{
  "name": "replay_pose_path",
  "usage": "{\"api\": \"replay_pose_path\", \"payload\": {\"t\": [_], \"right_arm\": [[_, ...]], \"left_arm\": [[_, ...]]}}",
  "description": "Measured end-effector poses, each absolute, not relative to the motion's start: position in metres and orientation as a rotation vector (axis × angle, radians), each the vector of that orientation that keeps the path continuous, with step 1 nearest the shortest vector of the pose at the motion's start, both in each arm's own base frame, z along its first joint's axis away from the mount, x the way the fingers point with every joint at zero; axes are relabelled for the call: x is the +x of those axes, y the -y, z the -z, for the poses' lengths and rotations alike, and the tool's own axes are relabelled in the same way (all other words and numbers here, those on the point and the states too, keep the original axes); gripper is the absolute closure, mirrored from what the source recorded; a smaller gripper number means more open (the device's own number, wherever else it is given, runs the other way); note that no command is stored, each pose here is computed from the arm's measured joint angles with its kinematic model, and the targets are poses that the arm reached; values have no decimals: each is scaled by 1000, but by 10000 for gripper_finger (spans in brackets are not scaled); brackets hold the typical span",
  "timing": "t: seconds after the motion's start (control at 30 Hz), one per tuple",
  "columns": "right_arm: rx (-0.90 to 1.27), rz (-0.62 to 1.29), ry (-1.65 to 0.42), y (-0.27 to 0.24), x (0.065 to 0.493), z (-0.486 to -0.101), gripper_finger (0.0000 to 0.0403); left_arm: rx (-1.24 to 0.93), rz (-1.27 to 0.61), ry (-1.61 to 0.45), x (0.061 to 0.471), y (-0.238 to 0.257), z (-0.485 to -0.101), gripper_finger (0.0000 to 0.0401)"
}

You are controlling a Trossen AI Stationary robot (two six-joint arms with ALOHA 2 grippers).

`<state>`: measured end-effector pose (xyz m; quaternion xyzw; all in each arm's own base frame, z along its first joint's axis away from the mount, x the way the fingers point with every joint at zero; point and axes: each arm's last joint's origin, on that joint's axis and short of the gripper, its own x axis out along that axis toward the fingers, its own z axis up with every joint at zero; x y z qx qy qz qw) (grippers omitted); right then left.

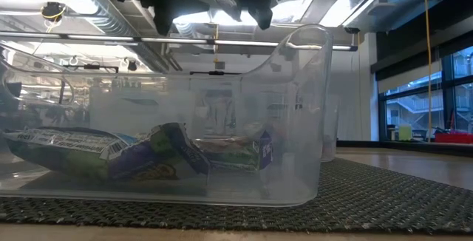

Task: Pick and place Granola Bars by type
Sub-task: Put the yellow granola bar into the top left transparent bin

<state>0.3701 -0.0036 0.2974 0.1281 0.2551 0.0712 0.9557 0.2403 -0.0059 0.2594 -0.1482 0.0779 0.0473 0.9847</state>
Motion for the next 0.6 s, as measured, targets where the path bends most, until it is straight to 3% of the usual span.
{"api": "replay_pose_path", "payload": {"t": [0.2,0.6], "right_arm": [[256,-146,-518,4,370,-297,359],[241,-89,-511,5,370,-298,359]], "left_arm": [[-317,-103,-154,240,6,-259,236],[-323,-100,-137,241,6,-261,150]]}}
